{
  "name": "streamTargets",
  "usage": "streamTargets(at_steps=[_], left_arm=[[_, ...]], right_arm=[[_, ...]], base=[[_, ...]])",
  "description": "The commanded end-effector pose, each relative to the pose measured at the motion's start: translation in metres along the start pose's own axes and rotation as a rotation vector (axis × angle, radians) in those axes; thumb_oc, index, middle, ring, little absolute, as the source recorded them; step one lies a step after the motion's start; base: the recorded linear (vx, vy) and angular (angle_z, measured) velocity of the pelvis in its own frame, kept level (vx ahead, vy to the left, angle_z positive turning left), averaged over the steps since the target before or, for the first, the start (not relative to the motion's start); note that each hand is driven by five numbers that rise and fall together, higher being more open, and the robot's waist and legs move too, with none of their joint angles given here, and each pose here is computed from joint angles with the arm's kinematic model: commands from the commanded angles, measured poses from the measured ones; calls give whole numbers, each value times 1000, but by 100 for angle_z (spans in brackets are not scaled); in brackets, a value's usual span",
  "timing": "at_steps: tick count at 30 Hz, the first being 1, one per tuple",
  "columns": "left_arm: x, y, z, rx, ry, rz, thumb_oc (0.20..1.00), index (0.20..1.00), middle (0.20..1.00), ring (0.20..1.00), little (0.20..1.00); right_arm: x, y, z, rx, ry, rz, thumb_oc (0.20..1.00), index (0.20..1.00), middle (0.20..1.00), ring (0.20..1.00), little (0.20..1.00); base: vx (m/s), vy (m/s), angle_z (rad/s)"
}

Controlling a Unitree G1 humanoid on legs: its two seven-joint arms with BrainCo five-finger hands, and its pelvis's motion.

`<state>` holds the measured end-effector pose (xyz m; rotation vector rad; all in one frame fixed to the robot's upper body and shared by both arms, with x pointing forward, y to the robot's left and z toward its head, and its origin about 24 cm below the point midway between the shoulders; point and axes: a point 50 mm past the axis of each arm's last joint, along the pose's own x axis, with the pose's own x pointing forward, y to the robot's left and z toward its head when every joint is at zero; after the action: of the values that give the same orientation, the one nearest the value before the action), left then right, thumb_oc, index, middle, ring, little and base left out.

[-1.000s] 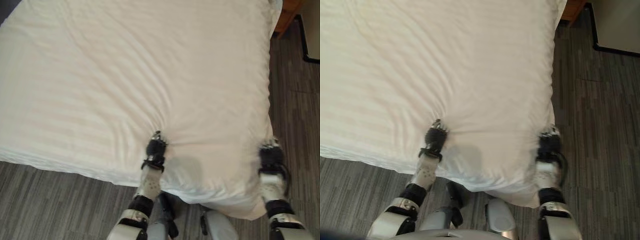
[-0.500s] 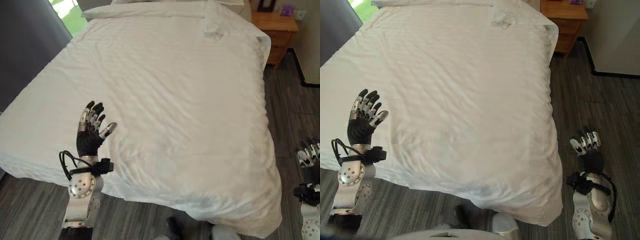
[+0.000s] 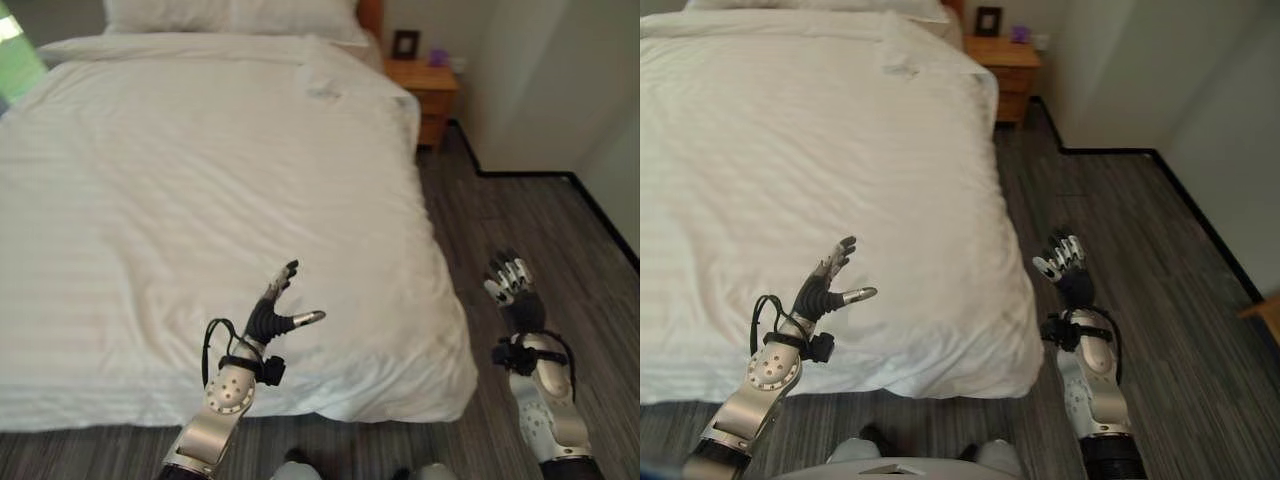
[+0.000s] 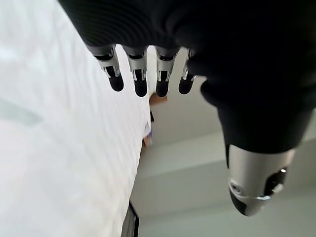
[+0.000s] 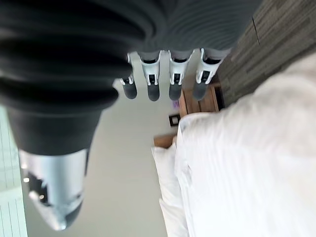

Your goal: Making the bed.

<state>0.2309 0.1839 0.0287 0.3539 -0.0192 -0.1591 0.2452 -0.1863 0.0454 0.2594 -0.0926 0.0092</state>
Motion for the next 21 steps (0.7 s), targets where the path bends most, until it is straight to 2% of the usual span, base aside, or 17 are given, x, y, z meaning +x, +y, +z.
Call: streamTargets(at_steps=[1,5,9,13,15,21], left_arm=[[30,-12,48,-72,-219,-18,1000,1000,1000,1000,1000],[30,-31,35,-226,-152,-27,1000,1000,1000,1000,1000],[29,-38,34,-256,-147,-47,1000,1000,1000,1000,1000],[41,-61,44,-373,-155,-129,1000,1000,1000,1000,1000],[47,-65,51,-372,-167,-154,1000,1000,1000,1000,1000],[62,-78,74,-414,-220,-199,1000,1000,1000,1000,1000]], right_arm=[[-1,1,21,-65,-86,49,1000,1000,1000,1000,1000],[-12,9,11,-192,-10,147,1000,1000,1000,1000,1000],[-19,10,6,-231,31,203,1000,1000,1000,1000,1000],[-22,-5,-25,-316,188,134,1000,1000,1000,1000,1000],[-25,-10,-31,-313,222,101,1000,1000,1000,1000,1000],[-17,-12,-30,-379,214,78,1000,1000,1000,1000,1000]], base=[[-146,-113,-170],[-168,-58,-136],[-73,26,-144],[66,124,-130],[149,75,-100],[83,33,-43]])
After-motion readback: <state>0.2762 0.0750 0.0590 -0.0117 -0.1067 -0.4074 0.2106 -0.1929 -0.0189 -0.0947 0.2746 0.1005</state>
